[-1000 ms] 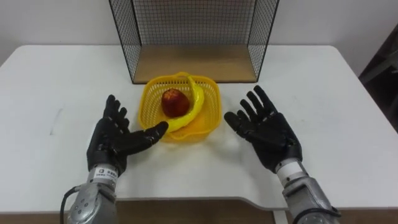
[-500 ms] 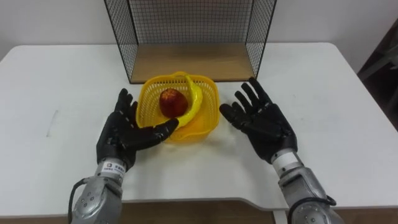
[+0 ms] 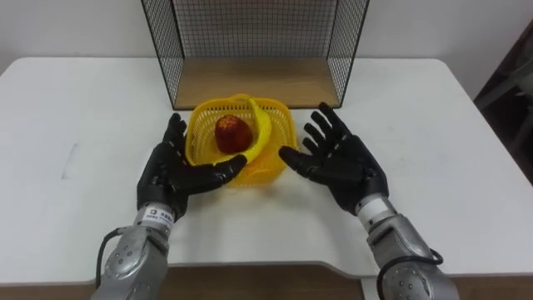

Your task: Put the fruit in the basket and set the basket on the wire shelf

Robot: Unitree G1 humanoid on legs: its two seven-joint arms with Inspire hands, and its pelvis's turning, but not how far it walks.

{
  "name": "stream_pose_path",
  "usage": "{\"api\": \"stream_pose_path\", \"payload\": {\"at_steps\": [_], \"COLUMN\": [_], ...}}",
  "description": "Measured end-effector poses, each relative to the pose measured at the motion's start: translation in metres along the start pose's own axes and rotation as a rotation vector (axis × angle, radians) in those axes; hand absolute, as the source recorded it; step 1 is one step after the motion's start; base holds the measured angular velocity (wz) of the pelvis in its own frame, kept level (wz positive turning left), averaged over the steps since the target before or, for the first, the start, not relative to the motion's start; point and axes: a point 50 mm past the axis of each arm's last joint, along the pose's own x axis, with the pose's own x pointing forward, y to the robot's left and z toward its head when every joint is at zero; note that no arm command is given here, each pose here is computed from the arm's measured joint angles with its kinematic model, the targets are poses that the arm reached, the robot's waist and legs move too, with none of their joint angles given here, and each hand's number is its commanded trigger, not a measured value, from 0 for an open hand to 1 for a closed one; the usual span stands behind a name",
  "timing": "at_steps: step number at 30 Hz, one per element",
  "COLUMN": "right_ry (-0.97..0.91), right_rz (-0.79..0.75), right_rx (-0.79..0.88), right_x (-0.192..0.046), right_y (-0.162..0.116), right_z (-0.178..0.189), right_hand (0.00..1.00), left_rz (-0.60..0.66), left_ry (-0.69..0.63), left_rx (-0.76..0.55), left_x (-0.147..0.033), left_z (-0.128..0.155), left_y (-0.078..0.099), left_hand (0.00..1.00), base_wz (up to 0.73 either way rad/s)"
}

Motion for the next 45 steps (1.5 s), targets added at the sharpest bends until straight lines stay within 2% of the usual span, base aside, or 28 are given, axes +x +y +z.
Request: {"api": "stream_pose_path", "payload": {"at_steps": [5, 22, 45], "right_ry": [0.0, 0.036, 0.07], "right_rz": [0.016, 0.017, -0.002], "right_rx": [-0.035, -0.021, 0.011], "right_x": [0.007, 0.007, 0.008], "right_y": [0.003, 0.003, 0.008], "right_z": [0.003, -0.006, -0.018], "right_hand": [0.0, 0.0, 0.0], "left_rz": [-0.002, -0.008, -0.028], "left_ry": [0.013, 0.049, 0.106], "left_rx": [0.001, -0.005, -0.007], "left_x": [0.001, 0.007, 0.006], "left_z": [-0.001, -0.007, -0.02], "left_y": [0.0, -0.005, -0.012], "left_hand": [0.0, 0.0, 0.0], "base_wz": [0.01, 0.0, -0.01]}}
